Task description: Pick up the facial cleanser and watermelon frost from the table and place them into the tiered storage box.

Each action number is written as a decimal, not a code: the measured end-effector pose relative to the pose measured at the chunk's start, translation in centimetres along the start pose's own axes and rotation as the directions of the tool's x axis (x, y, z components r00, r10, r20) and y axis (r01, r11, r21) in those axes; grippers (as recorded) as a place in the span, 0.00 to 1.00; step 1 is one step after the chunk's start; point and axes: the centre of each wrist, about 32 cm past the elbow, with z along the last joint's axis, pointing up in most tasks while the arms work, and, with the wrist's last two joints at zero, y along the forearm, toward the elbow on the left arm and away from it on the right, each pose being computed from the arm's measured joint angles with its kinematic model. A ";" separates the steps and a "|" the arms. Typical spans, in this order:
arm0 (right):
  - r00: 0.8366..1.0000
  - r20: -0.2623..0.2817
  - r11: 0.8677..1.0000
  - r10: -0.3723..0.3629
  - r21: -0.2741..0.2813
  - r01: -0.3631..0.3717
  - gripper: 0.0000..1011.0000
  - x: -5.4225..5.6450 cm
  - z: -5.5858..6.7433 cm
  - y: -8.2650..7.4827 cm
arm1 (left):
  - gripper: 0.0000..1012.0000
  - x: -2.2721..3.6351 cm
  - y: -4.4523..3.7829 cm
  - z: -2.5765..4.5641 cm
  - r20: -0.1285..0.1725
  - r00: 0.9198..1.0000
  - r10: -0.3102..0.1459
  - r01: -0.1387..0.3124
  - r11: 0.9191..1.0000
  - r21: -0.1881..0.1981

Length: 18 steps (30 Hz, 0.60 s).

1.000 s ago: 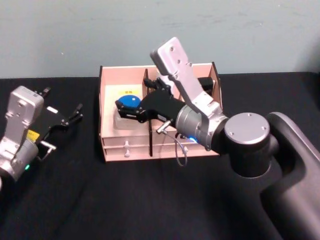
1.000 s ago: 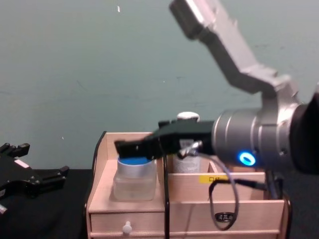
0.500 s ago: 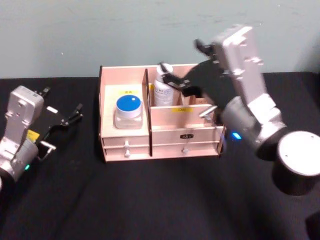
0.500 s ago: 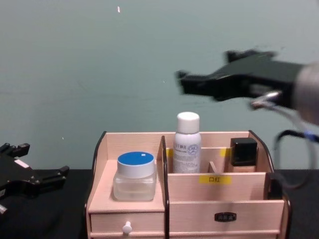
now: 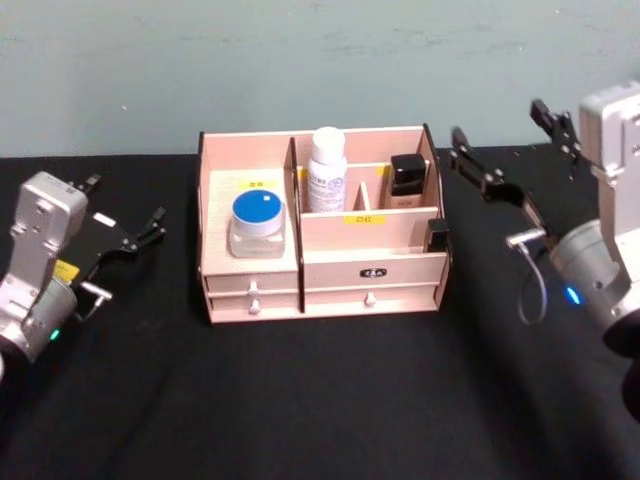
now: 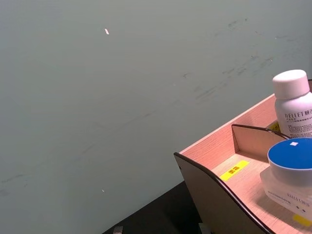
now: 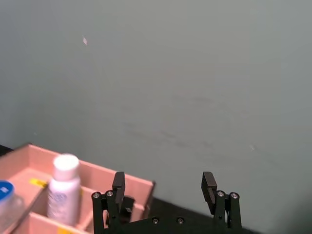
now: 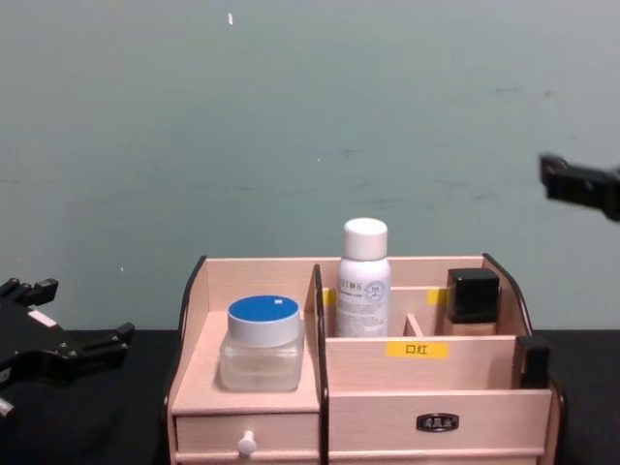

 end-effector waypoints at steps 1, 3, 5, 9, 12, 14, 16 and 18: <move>1.000 -0.002 1.000 -0.006 -0.007 0.006 0.99 0.1 -0.2 -0.1 | 0.99 0.00 0.00 0.00 0.000 1.000 0.000 0.000 1.000 0.000; 1.000 -0.007 0.999 -0.026 -0.033 0.025 0.99 0.5 -1.2 -0.5 | 0.99 0.00 0.00 0.00 0.000 1.000 0.000 0.000 1.000 0.000; 0.999 -0.010 0.998 -0.033 -0.046 0.032 0.99 0.6 -1.6 -0.6 | 0.99 0.00 0.00 0.00 0.000 1.000 0.000 0.000 1.000 0.000; 0.999 -0.014 0.996 -0.039 -0.081 0.038 0.99 0.7 -2.8 -0.9 | 0.99 0.00 0.00 0.00 0.000 1.000 0.000 0.000 1.000 0.000; 0.999 -0.022 0.993 -0.035 -0.118 0.032 0.99 0.7 -3.8 -0.9 | 0.99 0.00 0.00 0.00 0.000 1.000 0.000 0.000 1.000 0.000; 0.999 -0.026 0.990 -0.033 -0.135 0.029 0.99 0.6 -4.3 -0.9 | 0.99 0.00 0.00 0.00 0.000 1.000 0.000 0.000 1.000 0.000; 0.999 -0.033 0.987 -0.030 -0.161 0.025 0.99 0.6 -5.0 -0.9 | 0.99 0.00 0.00 0.00 0.000 1.000 0.000 0.000 1.000 0.000; 0.999 -0.036 0.984 -0.028 -0.177 0.021 0.99 0.7 -5.4 -0.8 | 0.99 0.00 0.00 0.00 0.000 1.000 0.000 0.000 1.000 0.000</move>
